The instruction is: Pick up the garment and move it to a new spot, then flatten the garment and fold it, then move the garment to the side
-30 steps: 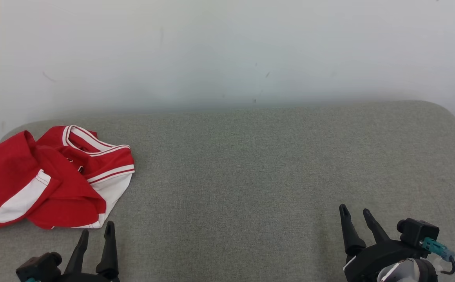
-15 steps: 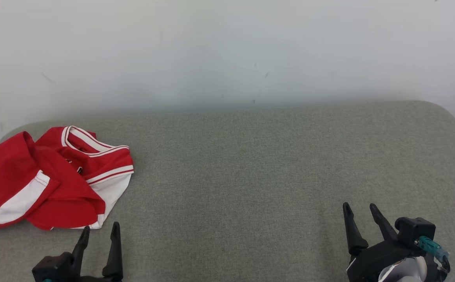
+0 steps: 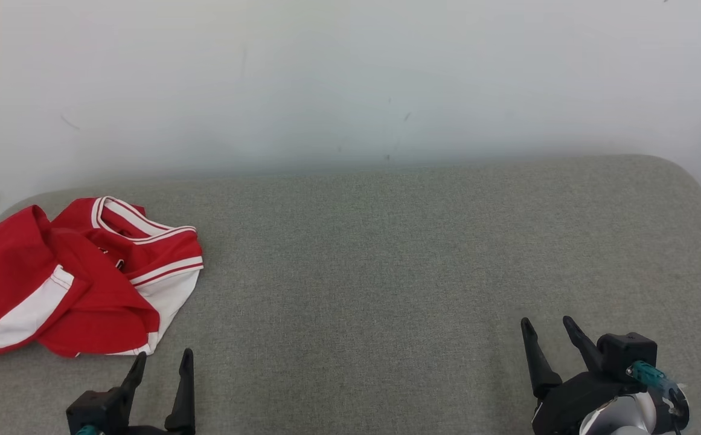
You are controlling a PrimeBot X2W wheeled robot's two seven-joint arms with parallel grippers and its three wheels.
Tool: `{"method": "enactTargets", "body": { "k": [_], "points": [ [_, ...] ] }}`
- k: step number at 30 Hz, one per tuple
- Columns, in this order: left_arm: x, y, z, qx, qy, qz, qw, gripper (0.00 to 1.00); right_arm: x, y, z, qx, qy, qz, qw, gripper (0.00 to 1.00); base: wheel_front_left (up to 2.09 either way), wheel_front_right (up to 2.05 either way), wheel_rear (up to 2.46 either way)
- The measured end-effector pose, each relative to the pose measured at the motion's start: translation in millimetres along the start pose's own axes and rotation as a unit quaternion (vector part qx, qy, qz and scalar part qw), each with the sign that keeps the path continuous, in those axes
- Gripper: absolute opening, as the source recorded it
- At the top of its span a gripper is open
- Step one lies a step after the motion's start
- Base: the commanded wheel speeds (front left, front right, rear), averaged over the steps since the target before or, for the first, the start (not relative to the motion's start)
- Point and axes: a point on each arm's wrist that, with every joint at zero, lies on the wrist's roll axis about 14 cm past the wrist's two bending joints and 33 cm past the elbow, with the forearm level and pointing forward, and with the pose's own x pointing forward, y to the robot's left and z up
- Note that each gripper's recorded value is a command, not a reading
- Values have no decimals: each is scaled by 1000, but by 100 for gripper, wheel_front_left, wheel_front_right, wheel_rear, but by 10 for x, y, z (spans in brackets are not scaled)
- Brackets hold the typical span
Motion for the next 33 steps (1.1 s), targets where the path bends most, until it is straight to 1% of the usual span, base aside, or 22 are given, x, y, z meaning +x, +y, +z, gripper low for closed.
{"method": "enactTargets", "body": {
  "k": [10, 22, 33],
  "points": [
    [3, 2, 3, -2, 13, -3, 1000, 100, 4, -12, 54, 0, 4, 1, 1000, 100, 0, 0, 0],
    [-8, -18, 7, -4, 20, -5, 1000, 100, -12, 6, 19, 4, 13, 4, 1000, 100, 0, 0, 0],
    [-156, 226, 12, -6, 22, 35, 999, 100, 65, 261, -91, 1, 34, 39, 999, 100, 0, 0, 0]
  ]
}}
